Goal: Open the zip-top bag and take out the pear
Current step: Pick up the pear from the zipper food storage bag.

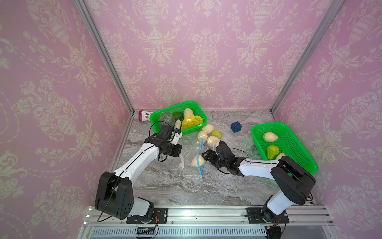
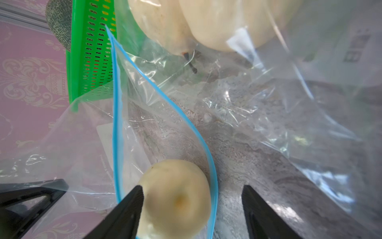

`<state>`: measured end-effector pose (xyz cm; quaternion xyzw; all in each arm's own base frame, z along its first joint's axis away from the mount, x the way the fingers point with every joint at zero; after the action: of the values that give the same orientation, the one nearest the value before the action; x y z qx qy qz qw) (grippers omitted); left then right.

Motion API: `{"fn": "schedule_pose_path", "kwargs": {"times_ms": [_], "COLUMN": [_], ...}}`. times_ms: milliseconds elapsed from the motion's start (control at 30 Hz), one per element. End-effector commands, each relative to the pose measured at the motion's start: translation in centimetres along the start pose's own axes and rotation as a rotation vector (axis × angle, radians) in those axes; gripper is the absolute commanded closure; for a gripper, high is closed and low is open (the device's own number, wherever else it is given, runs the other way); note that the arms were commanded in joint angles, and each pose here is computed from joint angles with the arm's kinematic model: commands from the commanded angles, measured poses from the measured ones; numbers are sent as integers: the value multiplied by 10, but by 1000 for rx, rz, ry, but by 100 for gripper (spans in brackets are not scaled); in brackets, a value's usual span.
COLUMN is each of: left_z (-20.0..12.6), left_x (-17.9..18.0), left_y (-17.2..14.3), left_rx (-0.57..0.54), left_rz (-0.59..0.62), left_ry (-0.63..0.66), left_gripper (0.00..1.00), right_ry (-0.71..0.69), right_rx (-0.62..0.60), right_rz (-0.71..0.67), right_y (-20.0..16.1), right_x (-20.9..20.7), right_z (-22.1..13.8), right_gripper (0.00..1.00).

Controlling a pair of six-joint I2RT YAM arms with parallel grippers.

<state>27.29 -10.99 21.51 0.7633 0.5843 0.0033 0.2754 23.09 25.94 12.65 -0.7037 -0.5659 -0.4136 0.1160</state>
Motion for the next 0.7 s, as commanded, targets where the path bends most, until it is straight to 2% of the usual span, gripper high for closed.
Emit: {"fn": "schedule_pose_path", "kwargs": {"times_ms": [0, 400, 667], "left_z": [1, 1, 2], "left_x": [3, 2, 3], "left_y": [-5, -5, -5], "left_rx": [19, 19, 22], "left_rz": [5, 9, 10], "left_ry": [2, -1, 0], "left_gripper": [97, 97, 97], "right_ry": [-16, -77, -130], "right_rx": [10, 63, 78], "right_rz": [-72, -154, -212], "right_y": [0, -25, -27], "right_x": [13, 27, 24], "right_z": [5, 21, 28], "right_gripper": [20, 15, 17]}}
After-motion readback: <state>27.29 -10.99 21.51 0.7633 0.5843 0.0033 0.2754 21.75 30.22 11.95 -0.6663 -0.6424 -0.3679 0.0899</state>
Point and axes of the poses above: each gripper's point midway between its finger pads, its own z axis out along the fingers, its own x axis along the line the jaws close on, y = z × x, the point moved 10 cm from there along -z, back along the fingers, and after that the axes turned 3 degrees about -z, right-handed, at the moved point
